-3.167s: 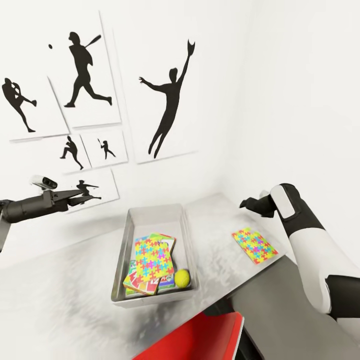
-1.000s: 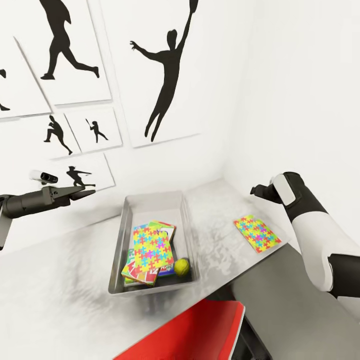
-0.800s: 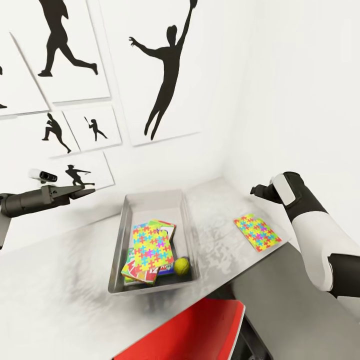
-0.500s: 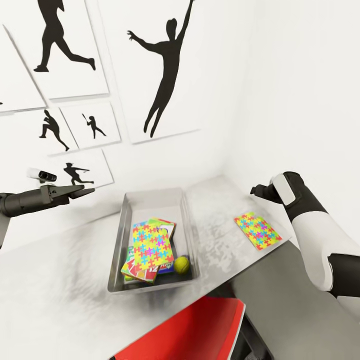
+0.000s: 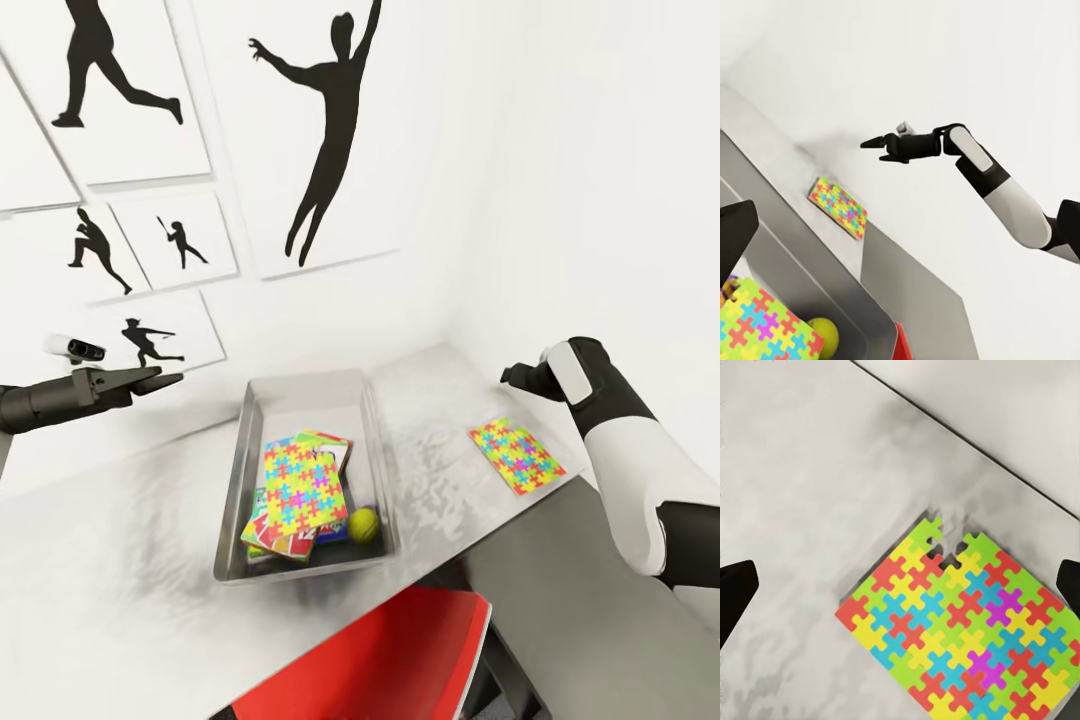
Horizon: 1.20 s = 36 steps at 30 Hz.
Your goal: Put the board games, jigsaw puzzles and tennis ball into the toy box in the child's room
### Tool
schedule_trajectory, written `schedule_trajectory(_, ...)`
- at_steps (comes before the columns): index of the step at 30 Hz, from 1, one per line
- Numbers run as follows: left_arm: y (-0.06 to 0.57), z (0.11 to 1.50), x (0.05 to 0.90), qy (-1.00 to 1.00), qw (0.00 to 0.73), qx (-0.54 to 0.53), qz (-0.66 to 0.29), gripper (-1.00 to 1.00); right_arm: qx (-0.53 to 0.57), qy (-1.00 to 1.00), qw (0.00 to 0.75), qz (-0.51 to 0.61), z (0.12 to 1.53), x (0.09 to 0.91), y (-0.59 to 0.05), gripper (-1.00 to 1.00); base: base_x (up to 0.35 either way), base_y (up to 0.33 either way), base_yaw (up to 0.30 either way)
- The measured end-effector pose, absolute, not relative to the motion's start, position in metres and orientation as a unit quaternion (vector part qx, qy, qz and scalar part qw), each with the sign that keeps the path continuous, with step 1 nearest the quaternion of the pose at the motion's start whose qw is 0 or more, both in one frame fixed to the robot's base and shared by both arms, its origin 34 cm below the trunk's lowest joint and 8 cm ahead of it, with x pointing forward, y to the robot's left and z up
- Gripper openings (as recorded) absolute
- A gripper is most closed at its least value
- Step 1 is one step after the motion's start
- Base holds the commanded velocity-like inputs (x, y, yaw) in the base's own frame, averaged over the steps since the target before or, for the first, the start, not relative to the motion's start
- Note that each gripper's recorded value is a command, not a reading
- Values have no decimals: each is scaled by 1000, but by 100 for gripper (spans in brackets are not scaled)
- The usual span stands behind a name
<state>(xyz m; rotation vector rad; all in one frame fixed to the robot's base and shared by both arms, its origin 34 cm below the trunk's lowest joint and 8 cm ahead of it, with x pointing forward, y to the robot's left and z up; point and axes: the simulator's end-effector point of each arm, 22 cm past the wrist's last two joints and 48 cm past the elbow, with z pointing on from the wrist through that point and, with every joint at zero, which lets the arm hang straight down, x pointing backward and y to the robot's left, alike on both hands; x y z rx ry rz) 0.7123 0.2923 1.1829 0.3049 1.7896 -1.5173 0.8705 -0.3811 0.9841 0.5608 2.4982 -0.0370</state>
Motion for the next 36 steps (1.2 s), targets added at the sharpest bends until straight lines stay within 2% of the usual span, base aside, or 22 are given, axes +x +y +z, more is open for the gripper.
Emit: schedule_trajectory(36, 296, 1151, 722, 710, 364, 102, -595, 100, 212, 937, 278, -15, 966, 888, -382, 100, 0, 0, 0)
